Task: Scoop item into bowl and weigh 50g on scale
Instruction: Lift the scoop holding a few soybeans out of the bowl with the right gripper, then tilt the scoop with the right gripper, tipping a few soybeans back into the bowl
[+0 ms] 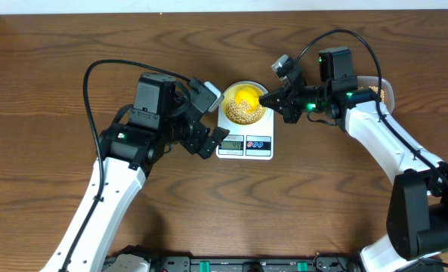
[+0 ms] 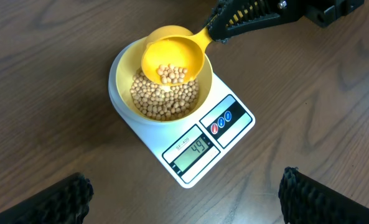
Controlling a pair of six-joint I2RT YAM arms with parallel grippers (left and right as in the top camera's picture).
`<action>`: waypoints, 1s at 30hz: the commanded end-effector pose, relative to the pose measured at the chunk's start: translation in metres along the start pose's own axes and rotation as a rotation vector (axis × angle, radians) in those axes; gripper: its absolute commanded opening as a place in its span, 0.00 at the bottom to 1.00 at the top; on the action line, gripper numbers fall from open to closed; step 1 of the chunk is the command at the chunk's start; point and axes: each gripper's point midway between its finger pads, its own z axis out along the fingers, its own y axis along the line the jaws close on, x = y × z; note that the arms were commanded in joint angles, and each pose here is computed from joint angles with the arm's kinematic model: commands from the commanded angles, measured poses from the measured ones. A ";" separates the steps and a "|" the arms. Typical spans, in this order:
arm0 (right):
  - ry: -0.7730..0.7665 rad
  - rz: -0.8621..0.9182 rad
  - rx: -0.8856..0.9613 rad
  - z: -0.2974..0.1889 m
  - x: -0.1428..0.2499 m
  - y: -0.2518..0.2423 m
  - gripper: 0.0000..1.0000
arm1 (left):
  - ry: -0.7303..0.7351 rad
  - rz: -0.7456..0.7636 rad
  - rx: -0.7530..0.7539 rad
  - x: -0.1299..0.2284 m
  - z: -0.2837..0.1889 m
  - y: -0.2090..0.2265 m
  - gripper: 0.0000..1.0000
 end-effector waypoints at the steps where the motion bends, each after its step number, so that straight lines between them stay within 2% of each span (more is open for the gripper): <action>1: -0.025 -0.065 -0.012 -0.005 -0.008 0.006 0.01 | 0.004 0.010 -0.011 0.002 -0.001 0.002 0.98; 7: -0.017 -0.064 -0.020 -0.003 -0.006 0.009 0.01 | 0.004 0.010 -0.011 0.002 -0.001 0.002 0.97; 11: -0.041 -0.142 0.034 0.000 -0.016 0.002 0.01 | 0.004 0.010 -0.011 0.002 -0.001 0.002 0.98; 15: -0.008 -0.126 0.019 0.004 -0.008 0.008 0.01 | 0.004 0.010 -0.011 0.002 -0.001 0.002 0.98; 18: -0.013 -0.192 0.023 0.004 -0.010 0.008 0.01 | 0.004 0.010 -0.011 0.002 -0.001 0.002 0.98; 24: -0.018 -0.117 0.023 0.004 -0.011 0.007 0.01 | 0.004 0.010 -0.011 0.002 -0.001 0.002 0.98; 30: -0.018 -0.119 0.023 0.004 -0.011 0.007 0.01 | 0.004 0.010 -0.011 0.002 -0.001 0.002 0.98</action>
